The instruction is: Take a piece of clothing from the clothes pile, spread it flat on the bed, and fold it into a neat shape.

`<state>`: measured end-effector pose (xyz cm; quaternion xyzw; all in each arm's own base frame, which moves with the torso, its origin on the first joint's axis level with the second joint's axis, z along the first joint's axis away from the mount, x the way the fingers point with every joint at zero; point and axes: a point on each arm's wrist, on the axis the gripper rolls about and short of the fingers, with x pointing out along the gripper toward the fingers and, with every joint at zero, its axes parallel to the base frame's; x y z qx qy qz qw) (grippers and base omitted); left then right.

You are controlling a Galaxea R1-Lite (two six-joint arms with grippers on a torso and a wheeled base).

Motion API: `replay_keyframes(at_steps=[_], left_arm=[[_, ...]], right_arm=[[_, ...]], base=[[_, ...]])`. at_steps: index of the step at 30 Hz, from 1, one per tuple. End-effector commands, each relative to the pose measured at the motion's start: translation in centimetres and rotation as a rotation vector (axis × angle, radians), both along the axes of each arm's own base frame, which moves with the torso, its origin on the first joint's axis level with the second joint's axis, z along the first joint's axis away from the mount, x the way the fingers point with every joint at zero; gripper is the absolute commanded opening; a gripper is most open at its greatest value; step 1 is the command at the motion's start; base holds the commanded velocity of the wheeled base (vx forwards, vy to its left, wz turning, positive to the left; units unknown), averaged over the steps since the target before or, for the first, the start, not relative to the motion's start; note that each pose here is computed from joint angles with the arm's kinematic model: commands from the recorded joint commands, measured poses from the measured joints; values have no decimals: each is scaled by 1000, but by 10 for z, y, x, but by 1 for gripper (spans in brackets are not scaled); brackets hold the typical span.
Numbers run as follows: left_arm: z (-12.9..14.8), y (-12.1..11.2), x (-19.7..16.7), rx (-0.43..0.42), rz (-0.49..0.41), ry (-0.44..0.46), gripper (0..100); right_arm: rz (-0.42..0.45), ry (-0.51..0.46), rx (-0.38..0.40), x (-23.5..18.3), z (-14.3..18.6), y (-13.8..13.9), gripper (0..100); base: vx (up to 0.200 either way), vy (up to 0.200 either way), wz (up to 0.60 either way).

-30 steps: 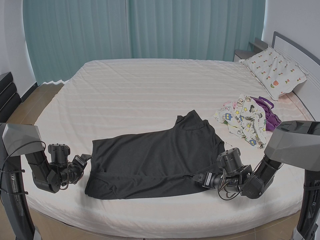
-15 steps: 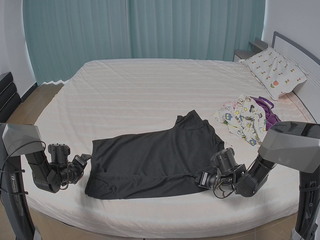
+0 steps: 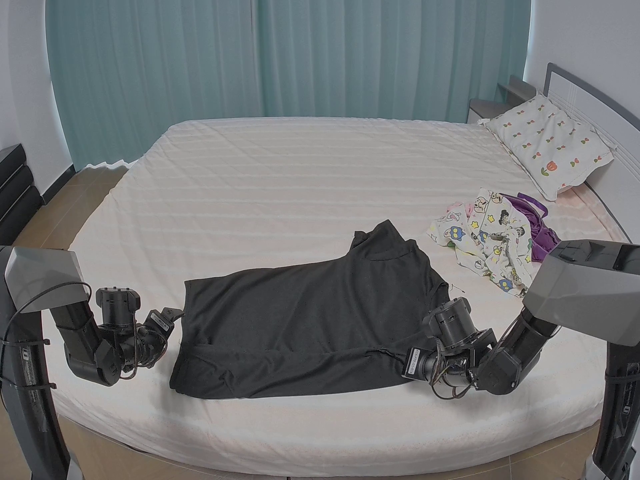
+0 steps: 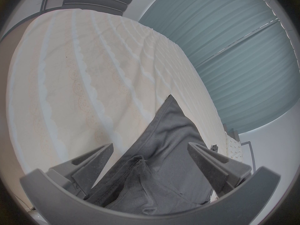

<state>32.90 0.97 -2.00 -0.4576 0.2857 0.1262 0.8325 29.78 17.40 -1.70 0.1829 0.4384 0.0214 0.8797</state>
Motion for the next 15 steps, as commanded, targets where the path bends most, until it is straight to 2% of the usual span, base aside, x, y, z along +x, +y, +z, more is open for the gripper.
replay_keyframes(at_steps=[1, 12, 13, 15], left_arm=[[0, 0, 0, 0, 0, 0, 100], [0, 0, 0, 0, 0, 0, 100], [0, 0, 0, 0, 0, 0, 100], [0, 0, 0, 0, 0, 0, 100]], right_arm=[[10, 6, 2, -10, 9, -4, 0], [10, 7, -5, -7, 5, -1, 0], [9, 13, -10, -6, 3, 0, 100], [6, 10, -8, -3, 3, 1, 100]], base=[[0, 0, 0], [0, 0, 0], [0, 0, 0], [0, 0, 0]])
